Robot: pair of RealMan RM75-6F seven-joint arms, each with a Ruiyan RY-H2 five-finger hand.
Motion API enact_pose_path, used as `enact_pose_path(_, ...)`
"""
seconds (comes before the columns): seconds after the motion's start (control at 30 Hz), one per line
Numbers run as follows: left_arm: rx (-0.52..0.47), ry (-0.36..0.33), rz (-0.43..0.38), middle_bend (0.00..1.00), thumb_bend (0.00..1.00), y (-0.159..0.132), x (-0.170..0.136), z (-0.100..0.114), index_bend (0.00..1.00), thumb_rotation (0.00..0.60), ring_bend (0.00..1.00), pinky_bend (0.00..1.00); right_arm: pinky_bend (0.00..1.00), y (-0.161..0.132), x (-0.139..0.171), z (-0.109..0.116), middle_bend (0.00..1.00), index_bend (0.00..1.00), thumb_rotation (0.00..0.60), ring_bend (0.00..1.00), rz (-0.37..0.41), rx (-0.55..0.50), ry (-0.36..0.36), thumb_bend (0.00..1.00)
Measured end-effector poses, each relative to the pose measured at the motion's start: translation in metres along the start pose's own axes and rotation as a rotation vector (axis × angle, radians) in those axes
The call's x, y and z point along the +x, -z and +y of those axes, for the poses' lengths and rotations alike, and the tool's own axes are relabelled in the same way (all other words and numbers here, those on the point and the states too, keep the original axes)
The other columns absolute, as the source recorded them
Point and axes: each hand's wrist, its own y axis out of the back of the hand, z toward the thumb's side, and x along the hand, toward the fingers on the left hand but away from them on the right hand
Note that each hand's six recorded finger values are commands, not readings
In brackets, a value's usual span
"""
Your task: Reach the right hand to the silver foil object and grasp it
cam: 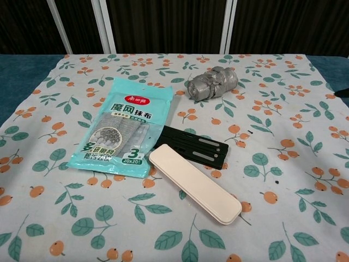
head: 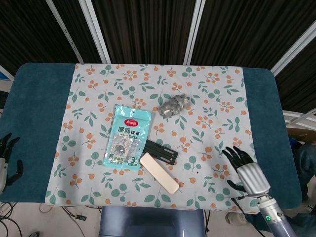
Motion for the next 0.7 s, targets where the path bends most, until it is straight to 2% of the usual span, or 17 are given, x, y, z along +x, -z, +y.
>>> enact_pose_path(0.13,0.000,0.001,0.002,0.00,0.58,0.000,0.000,0.000,0.11,0.600,0.02,0.02,0.16,-0.025,-0.015,-0.003,0.11,0.07,0.600,0.05,0.165,0.006,-0.034,0.25)
enact_pose_path(0.3,-0.003,0.005,0.004,0.00,0.58,0.000,0.000,-0.001,0.11,0.600,0.02,0.02,0.16,-0.048,-0.038,-0.009,0.11,0.08,0.600,0.05,0.303,-0.032,-0.112,0.25)
enact_pose_path(0.5,-0.009,0.004,0.011,0.00,0.58,0.001,0.000,0.000,0.11,0.600,0.02,0.02,0.16,-0.060,-0.067,-0.006,0.11,0.09,0.600,0.05,0.318,-0.004,-0.114,0.25)
enact_pose_path(0.7,-0.016,0.008,0.019,0.00,0.58,0.002,0.000,0.001,0.11,0.600,0.02,0.02,0.16,-0.074,-0.119,0.011,0.10,0.09,0.600,0.05,0.304,-0.010,-0.112,0.25)
